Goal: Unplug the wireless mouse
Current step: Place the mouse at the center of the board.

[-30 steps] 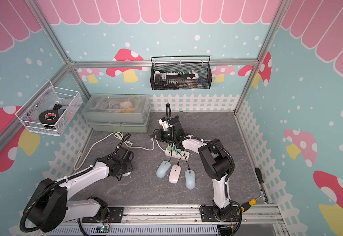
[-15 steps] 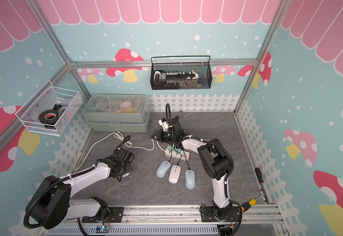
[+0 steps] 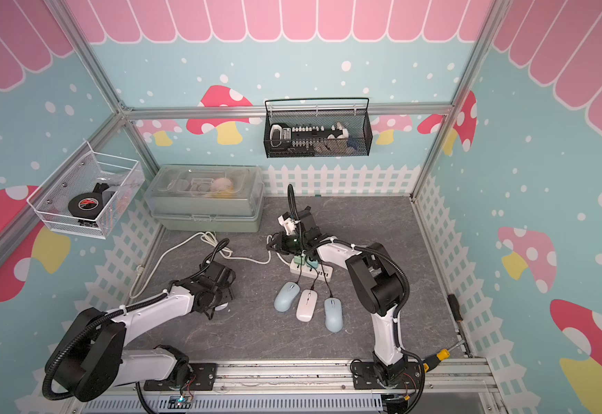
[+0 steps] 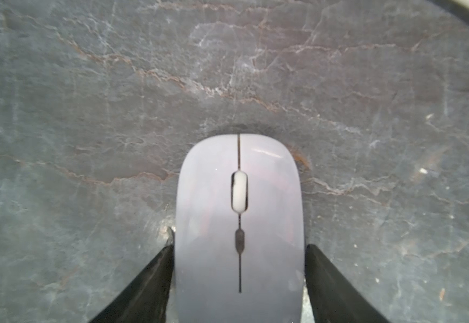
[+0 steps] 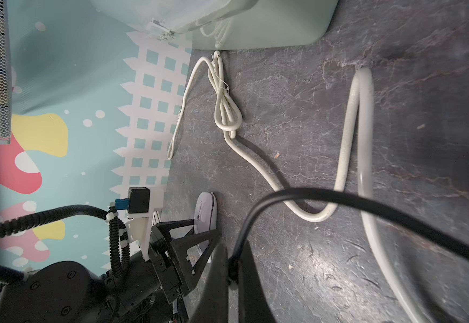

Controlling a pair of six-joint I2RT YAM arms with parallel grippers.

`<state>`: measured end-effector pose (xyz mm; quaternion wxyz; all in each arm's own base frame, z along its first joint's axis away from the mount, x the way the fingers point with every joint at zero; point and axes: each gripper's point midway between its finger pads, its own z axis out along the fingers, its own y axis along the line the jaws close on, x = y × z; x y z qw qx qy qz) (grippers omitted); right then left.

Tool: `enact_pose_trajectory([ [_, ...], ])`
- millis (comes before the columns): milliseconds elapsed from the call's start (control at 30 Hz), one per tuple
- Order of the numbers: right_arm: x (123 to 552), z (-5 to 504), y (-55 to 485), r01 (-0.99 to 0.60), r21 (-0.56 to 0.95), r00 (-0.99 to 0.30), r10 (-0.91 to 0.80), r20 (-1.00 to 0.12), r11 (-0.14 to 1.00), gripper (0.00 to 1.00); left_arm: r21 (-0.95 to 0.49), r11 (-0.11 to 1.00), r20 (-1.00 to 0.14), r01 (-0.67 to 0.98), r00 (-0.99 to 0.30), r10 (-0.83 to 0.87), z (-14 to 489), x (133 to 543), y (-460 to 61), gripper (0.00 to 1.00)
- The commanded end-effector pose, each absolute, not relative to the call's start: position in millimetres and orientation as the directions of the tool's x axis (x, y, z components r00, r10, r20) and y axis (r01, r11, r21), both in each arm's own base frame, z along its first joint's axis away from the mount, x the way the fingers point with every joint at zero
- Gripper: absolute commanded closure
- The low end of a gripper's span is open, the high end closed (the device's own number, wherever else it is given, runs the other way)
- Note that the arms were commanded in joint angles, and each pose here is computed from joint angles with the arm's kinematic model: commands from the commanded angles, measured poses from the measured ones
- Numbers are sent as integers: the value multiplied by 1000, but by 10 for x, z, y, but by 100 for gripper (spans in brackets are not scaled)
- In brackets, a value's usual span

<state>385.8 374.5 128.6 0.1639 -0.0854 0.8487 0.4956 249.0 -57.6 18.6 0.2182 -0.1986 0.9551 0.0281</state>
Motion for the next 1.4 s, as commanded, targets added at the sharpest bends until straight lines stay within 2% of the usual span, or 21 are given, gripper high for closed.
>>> enact_pose_trajectory([
  [0,3858,1220,3776,-322,792,-929,-10,-371,519,94,-58,904,-431,-425,-806,-406,188,2489,-563,26],
  [67,3848,1219,3764,-325,779,-927,-18,-374,535,79,-60,903,-431,-425,-805,-407,188,2485,-565,26],
  [167,3826,1224,3741,-329,759,-925,-30,-379,562,65,-74,904,-435,-421,-802,-409,198,2490,-578,25],
  [467,3760,1374,3664,-364,680,-906,-73,-417,636,50,-132,905,-462,-405,-782,-418,265,2503,-614,23],
  [767,3700,1436,3733,-392,650,-894,-105,-435,651,48,-138,903,-503,-406,-757,-417,464,2463,-539,20],
  [933,3639,1503,3796,-429,633,-880,-140,-454,645,47,-210,901,-520,-380,-737,-432,622,2506,-624,19],
  [1100,3540,1678,3888,-492,615,-847,-175,-502,616,47,-341,898,-536,-278,-727,-428,716,2657,-908,18],
  [1133,3515,1855,3887,-516,611,-828,-169,-534,601,47,-356,895,-537,-270,-725,-432,714,2680,-948,19],
  [1367,3456,2245,3896,-603,583,-757,-159,-634,545,44,-370,905,-511,-211,-767,-388,572,2783,-1244,21],
])
